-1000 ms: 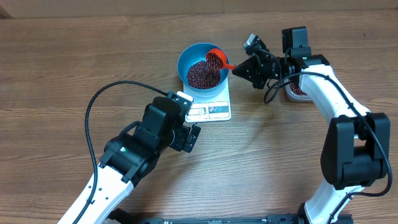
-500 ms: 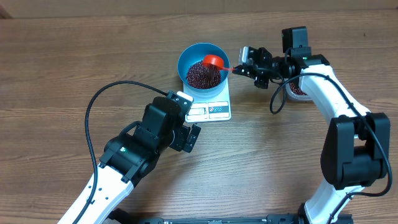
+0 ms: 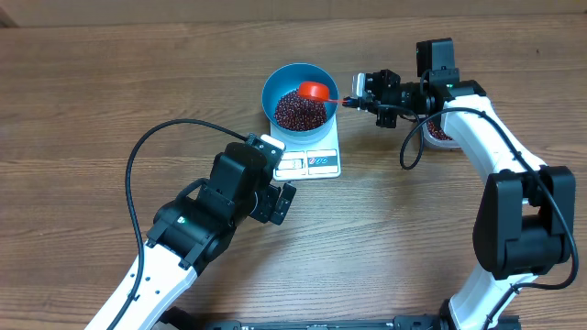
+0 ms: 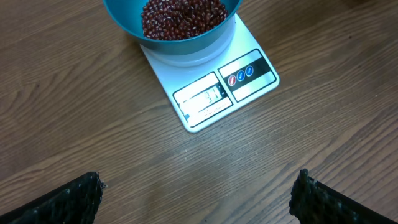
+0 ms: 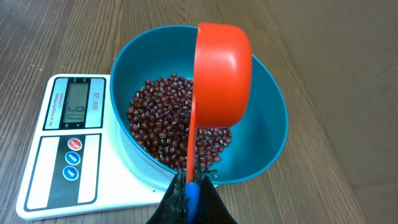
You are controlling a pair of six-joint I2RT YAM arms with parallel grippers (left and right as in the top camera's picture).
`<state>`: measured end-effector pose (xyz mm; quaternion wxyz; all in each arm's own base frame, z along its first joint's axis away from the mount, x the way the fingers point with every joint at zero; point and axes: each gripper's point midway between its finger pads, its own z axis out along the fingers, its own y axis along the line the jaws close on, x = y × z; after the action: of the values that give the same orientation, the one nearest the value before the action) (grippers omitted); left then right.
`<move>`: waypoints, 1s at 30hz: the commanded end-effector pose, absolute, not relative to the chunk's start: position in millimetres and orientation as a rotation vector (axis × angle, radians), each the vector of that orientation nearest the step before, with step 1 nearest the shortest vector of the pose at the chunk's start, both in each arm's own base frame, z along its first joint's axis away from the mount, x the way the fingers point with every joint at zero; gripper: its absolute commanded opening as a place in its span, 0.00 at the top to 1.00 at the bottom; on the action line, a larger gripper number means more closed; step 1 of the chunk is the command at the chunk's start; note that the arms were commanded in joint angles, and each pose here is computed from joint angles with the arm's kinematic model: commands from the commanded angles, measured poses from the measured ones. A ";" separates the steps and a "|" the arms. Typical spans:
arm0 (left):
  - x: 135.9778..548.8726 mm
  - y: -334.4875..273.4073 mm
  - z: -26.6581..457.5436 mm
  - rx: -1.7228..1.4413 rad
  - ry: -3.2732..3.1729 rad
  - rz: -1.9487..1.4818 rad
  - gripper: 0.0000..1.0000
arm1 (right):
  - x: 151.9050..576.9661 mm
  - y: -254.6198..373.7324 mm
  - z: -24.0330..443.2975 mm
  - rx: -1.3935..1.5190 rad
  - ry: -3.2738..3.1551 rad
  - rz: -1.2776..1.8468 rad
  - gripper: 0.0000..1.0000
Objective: Scoop item into bowl and weigh 150g on scale
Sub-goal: 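Move the empty red cup with the right gripper back over the tub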
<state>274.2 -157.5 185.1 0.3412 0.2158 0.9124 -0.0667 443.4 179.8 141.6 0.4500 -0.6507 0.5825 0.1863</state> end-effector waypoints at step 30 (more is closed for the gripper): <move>274.7 -158.7 184.7 0.583 2.369 -0.178 0.00 | 409.3 -11.0 217.6 -0.329 2.438 0.047 0.96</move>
<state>274.2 -157.5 185.2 0.3414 0.2158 0.9124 -0.0667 412.0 8.9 213.5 0.3372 -0.1700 0.9243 0.0555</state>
